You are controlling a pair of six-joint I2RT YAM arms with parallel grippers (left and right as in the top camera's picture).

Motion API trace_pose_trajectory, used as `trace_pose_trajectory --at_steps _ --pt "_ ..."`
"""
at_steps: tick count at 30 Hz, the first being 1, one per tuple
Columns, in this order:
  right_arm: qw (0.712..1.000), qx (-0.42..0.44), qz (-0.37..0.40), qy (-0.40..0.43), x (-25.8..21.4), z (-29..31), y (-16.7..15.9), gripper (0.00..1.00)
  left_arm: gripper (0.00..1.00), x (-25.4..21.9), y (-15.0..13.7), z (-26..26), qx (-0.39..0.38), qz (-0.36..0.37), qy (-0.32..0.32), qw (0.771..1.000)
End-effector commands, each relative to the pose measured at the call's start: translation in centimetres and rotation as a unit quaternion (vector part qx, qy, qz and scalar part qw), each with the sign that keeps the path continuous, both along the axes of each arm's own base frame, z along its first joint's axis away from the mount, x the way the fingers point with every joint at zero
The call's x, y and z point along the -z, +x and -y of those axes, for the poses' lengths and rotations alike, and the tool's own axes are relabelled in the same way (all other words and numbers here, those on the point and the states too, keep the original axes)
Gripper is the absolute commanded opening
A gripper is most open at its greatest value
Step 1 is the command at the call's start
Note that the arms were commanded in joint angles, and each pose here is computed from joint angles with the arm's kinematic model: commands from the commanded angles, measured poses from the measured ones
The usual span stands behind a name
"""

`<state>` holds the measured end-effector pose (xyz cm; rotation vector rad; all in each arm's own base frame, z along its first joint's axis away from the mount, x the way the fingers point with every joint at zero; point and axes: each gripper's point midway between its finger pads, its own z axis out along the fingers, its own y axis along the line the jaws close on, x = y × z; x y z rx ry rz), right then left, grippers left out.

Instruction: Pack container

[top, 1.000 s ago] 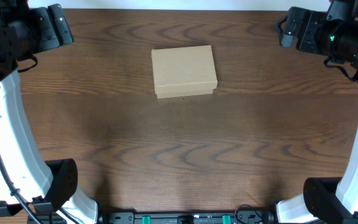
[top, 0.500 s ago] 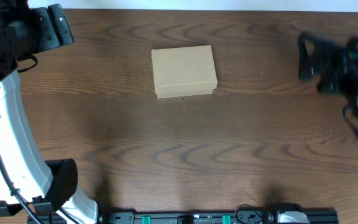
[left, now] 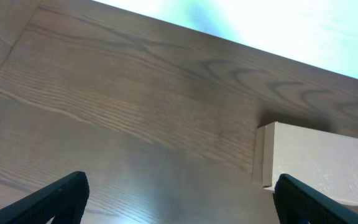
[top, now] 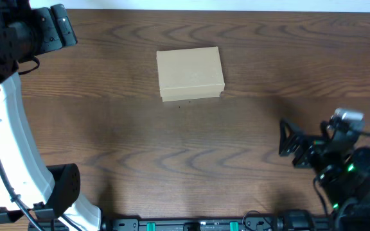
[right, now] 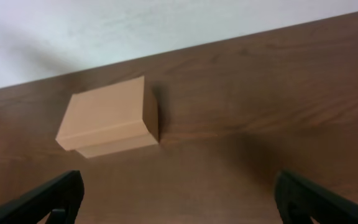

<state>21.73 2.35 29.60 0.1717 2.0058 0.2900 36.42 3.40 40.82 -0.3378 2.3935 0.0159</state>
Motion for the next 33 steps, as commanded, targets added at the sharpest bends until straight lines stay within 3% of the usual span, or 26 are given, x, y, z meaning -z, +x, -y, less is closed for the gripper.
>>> trace_pose_trajectory --at_steps 1,17,33 --pt "1.000 0.014 0.006 0.018 2.7 0.2 -0.5 0.99 0.95 1.2 -1.4 -0.1 0.000 -0.040 0.001 0.999" --pt "0.994 0.016 0.105 0.028 10.4 0.3 0.1 0.99 0.96 1.2 -1.4 -0.1 0.000 -0.039 0.001 0.999" --pt "0.995 0.018 0.090 0.028 15.7 0.3 1.4 0.99 0.96 1.2 -1.4 -0.1 0.000 -0.039 0.001 0.999"
